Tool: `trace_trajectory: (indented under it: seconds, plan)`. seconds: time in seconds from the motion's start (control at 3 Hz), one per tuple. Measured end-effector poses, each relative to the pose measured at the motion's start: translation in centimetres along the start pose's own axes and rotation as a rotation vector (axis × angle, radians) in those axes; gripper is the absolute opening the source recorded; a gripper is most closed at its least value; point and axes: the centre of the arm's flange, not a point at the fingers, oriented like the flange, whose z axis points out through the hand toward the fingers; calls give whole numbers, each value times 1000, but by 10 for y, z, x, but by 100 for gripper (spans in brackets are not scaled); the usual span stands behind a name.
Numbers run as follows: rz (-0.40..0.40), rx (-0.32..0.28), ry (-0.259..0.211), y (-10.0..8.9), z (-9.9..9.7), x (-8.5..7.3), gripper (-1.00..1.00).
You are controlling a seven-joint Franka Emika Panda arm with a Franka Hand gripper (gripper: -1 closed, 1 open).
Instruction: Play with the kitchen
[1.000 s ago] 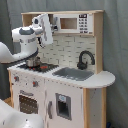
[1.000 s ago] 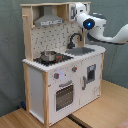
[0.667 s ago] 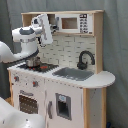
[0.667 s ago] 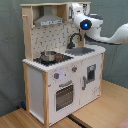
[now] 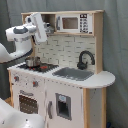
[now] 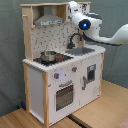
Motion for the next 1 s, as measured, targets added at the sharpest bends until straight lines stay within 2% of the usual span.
trace_trajectory:
  seconds: [0.33,0.67,1.0]
  plan:
    - [-1,28,20,-7,-44,14,-100]
    - [-3,94,61,-30,-96,28,-100]
    - [8,172,73,-54,-117,34,-100]
